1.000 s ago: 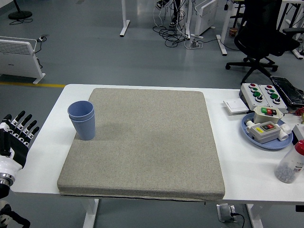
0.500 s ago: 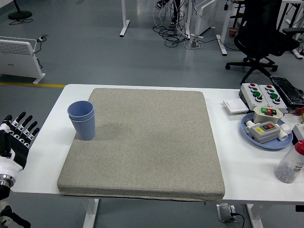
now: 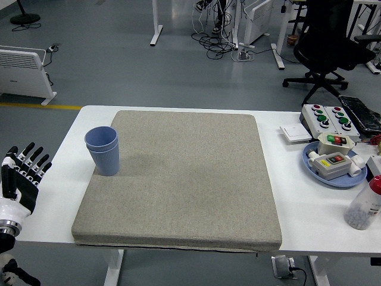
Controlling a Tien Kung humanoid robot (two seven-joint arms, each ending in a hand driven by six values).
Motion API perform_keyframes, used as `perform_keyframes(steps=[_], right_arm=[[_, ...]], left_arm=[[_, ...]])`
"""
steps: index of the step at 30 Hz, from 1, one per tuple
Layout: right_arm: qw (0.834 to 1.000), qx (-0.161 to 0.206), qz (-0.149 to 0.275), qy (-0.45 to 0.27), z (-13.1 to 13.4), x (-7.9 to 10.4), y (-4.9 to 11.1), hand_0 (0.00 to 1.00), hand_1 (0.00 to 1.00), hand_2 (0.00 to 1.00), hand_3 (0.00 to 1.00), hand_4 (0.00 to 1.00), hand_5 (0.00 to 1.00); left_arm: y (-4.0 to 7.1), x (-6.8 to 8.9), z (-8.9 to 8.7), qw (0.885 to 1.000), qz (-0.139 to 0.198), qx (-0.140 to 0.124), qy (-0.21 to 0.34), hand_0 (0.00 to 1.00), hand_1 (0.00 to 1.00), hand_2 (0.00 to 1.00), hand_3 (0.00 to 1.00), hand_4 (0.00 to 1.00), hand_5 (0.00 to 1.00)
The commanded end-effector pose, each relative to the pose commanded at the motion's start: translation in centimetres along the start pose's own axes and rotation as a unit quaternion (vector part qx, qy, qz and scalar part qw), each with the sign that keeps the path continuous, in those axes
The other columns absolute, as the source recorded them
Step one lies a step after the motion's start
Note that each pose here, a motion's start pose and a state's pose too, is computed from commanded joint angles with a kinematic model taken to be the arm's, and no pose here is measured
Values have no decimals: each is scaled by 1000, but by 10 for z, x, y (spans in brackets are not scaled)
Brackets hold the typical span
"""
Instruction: Push cup pick cup insert cup
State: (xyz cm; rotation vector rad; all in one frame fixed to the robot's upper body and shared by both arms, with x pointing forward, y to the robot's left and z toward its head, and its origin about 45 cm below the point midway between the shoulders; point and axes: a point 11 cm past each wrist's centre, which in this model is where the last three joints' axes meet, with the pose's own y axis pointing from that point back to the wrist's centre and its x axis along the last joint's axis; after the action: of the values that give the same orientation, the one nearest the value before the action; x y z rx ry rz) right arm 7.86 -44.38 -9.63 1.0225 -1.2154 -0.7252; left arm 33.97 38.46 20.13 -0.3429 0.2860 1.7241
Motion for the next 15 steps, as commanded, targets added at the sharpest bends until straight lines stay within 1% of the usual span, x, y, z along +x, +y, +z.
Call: perform_keyframes(steps=[10,15], right_arm=[[1000,-5,-1,2,5,-2,0,729,667,705,596,162,389],[1000,-5,-2,2,5,-2,0,729,666,705,596,162,389]], left_arm=[[2,7,2,1000,10,-1,-5,872,893,921,915,610,998],[2,7,1,1000,11,0,-6,873,893,921,917,615,998]])
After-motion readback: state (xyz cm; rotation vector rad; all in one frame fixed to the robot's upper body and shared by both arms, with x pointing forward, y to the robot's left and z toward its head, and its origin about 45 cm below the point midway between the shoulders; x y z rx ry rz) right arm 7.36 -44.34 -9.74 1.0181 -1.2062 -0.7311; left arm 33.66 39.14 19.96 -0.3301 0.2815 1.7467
